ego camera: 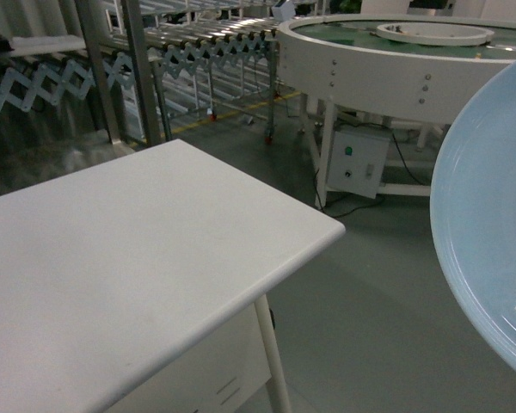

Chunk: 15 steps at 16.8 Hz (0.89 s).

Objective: Place blue tray on left shelf second layer neatly

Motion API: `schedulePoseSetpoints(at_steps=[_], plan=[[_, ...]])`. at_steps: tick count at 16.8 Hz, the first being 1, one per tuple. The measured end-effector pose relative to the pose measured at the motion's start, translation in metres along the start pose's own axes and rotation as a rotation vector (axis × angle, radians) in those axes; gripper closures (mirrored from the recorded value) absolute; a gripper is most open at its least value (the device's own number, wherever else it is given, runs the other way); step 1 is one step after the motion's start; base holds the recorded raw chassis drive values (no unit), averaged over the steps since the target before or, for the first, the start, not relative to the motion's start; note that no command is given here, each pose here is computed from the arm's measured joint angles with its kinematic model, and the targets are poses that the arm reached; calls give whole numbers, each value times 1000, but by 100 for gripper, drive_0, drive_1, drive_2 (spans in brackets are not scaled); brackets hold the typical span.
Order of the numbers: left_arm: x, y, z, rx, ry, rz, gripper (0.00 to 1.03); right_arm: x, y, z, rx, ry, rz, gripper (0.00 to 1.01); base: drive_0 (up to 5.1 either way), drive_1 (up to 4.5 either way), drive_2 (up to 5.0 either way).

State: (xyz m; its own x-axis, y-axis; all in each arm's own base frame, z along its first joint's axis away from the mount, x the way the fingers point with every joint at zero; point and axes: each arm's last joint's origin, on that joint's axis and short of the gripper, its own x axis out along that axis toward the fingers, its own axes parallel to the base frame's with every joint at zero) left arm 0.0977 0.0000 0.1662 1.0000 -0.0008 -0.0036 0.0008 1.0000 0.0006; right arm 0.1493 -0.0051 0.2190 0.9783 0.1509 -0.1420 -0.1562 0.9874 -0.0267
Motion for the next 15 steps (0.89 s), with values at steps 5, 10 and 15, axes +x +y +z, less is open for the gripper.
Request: schedulePoseSetpoints(at_steps=[5,10,15], plan=[[0,0,0,0,0,1,5,0,0,0,-1,-2,1,99,-184,-184,-184],[0,0,0,0,0,1,5,0,0,0,0,-1,1,99,-186,-186,-186],[0,0,0,0,0,1,5,0,0,0,0,-2,1,99,-159,-159,-159]])
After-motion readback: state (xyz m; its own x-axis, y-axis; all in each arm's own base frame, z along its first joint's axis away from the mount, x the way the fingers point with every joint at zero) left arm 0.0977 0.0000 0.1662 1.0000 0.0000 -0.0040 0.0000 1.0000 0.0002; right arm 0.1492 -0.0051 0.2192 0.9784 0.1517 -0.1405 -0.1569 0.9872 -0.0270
